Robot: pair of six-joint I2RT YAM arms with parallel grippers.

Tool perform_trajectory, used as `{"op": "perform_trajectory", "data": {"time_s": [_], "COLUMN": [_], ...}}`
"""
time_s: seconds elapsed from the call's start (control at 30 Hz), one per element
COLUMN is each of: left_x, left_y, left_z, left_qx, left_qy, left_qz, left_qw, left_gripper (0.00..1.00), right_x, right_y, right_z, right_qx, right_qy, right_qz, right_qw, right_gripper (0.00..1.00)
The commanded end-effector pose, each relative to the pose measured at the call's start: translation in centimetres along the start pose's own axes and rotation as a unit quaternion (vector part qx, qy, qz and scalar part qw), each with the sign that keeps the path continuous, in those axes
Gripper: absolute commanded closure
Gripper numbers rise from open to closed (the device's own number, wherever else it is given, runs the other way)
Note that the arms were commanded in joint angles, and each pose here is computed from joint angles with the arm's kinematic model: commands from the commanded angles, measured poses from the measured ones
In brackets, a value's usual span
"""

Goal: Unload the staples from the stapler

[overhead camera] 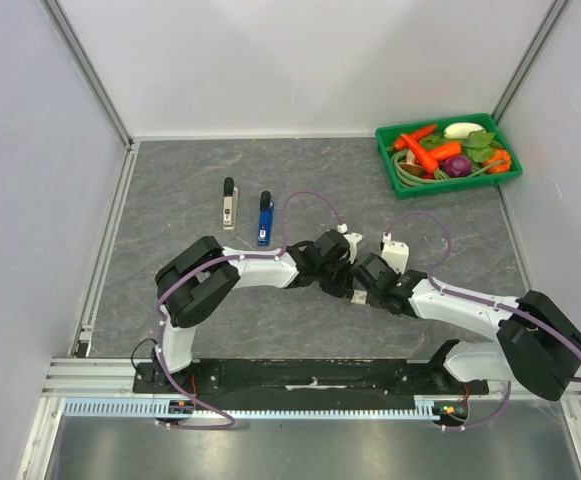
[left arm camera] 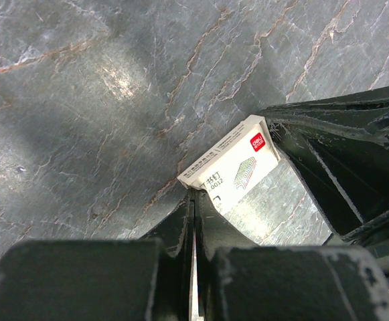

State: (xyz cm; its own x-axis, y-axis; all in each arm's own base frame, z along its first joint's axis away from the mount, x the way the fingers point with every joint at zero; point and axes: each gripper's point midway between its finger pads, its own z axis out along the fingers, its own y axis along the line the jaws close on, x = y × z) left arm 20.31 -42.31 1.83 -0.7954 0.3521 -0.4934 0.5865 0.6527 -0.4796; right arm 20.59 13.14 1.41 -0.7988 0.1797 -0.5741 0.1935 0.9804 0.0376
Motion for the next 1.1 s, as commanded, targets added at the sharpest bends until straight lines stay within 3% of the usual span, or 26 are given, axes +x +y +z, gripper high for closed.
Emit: {"op": "perform_trajectory", "data": {"time_s": [0.0,0.23,0.4,0.77,1.07], "left_x": [2.7,2.3,1.6,-1.5,-4.4], "left_y": [1.4,1.1,0.8,1.6,3.0], "left_z": [0.9,0.8,0.3,-2.7,-7.2], "left_qx": [-0.030,-0.030,-0.034,-0.099,-0.172], "left_qy": [0.041,0.035,0.027,-0.014,-0.059], "left_qz": [-0.014,-0.011,-0.005,0.024,0.049], "left_qw": [0.999,0.999,0.999,0.995,0.982], "left_gripper": [0.98,0.98,0.98,0.62,0.53], "right_x": [1.1,1.0,-0.8,-6.3,-10.7], "right_y": [2.9,4.0,2.2,-1.3,-1.4], "right_z": [-0.1,-0.7,-1.6,-4.3,-6.1], "right_qx": [-0.067,-0.099,-0.054,0.043,0.051], "right_qy": [0.030,0.035,0.006,-0.071,-0.121], "right_qz": [0.026,0.037,0.029,0.009,0.003], "right_qw": [0.997,0.994,0.998,0.997,0.991], "right_gripper": [1.00,1.00,0.95,0.61,0.49]}}
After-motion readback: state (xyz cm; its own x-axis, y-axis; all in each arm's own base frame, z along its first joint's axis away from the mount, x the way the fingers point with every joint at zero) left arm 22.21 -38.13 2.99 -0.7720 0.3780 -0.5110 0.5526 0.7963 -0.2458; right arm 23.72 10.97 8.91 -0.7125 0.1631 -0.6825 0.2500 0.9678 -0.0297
